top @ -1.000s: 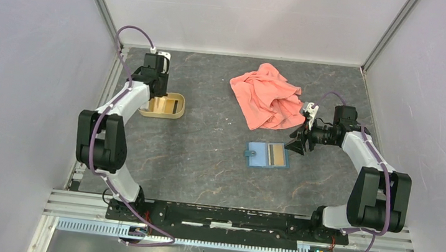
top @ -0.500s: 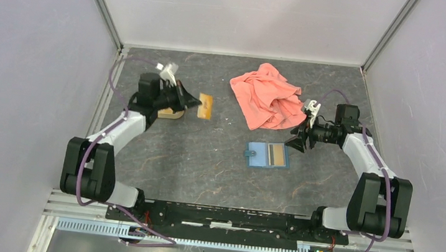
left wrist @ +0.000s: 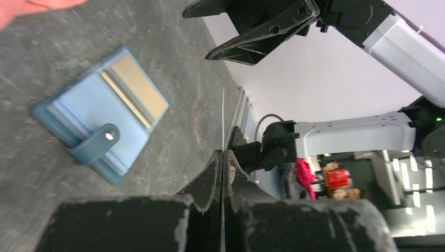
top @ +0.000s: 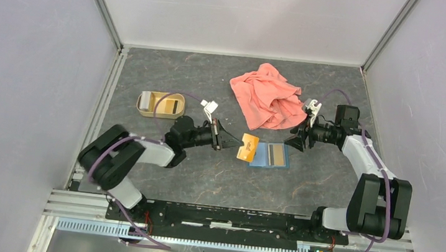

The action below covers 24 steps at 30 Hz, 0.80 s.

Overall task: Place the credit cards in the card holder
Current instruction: Insert the credit card into the card holder.

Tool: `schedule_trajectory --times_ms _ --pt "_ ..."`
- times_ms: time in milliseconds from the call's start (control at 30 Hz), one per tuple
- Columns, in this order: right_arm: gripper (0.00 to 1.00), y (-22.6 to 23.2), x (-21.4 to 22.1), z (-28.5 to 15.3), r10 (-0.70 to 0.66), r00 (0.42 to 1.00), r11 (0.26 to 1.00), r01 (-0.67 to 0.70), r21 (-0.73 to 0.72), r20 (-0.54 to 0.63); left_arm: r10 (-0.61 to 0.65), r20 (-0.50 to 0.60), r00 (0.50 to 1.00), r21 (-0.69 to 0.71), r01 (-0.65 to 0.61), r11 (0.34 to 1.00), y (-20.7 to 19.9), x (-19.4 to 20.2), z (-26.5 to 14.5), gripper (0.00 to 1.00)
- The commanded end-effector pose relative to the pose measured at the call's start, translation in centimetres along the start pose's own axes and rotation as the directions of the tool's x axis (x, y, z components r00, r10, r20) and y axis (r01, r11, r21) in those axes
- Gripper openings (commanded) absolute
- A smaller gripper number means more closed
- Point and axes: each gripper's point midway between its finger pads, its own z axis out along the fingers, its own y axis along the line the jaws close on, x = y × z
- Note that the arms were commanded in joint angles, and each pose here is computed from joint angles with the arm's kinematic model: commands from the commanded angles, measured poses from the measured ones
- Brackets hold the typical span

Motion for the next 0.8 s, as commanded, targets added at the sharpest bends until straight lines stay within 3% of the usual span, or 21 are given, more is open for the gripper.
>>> schedule_trajectory --times_ms 0,200,533,767 --pt "0.63 -0.2 0.3 0.6 0.042 0.999 0.999 -0.042 -0.004 0.018 -0.068 0.090 0.994 0.178 0.051 0.983 -2.8 -0.7 1.9 0.02" --pt "0.61 -0.9 2.0 1.3 0.125 0.992 0.992 -0.125 0.015 -0.006 -0.159 0.060 0.985 0.166 0.148 0.975 0.2 1.4 4.7 0.02" --pt "0.46 -2.0 5.1 2.8 0.233 0.965 0.972 -0.228 0.055 -0.118 -0.229 -0.012 0.973 -0.051 0.228 0.972 6.8 4.5 7.3 0.02" --pt "0.41 -2.6 6.3 3.1 0.242 0.954 0.969 -0.229 0.090 -0.177 -0.262 -0.046 0.964 -0.140 0.254 0.957 9.3 5.7 7.9 0.02"
